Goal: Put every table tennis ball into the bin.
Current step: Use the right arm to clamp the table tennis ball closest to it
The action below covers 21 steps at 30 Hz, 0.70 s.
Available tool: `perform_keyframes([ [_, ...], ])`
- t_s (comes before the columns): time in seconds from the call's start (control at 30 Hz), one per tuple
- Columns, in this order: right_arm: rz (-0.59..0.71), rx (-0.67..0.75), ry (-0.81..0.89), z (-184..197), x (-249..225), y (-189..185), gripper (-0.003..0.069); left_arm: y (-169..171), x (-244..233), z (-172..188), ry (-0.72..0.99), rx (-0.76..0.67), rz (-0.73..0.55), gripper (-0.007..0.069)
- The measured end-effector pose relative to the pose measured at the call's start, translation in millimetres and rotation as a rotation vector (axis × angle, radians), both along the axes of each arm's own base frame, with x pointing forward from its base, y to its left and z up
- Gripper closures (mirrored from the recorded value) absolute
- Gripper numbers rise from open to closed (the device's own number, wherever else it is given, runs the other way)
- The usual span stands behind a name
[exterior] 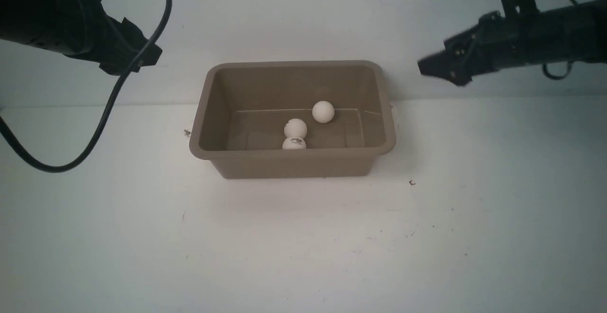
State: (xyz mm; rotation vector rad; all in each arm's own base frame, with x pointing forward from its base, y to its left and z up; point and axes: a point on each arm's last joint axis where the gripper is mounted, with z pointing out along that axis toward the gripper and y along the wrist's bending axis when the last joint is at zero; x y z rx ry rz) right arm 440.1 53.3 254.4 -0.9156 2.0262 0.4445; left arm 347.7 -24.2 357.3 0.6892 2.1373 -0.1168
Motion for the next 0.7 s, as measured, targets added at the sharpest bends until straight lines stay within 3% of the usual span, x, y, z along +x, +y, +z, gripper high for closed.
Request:
perform_keyframes([
  [0.13,0.086,-0.113,0.053,-9,-8,-2,0.0123,0,0,0,0.000,-0.005,0.000,0.0199],
  [0.4,0.160,-0.157,0.018,-14,-8,9,0.0145,-1,0,1,-0.001,-0.020,0.001,0.0199],
  [0.7,0.154,-0.190,-0.071,-63,17,16,0.0126,-1,0,1,-0.001,-0.022,0.001,0.0199],
])
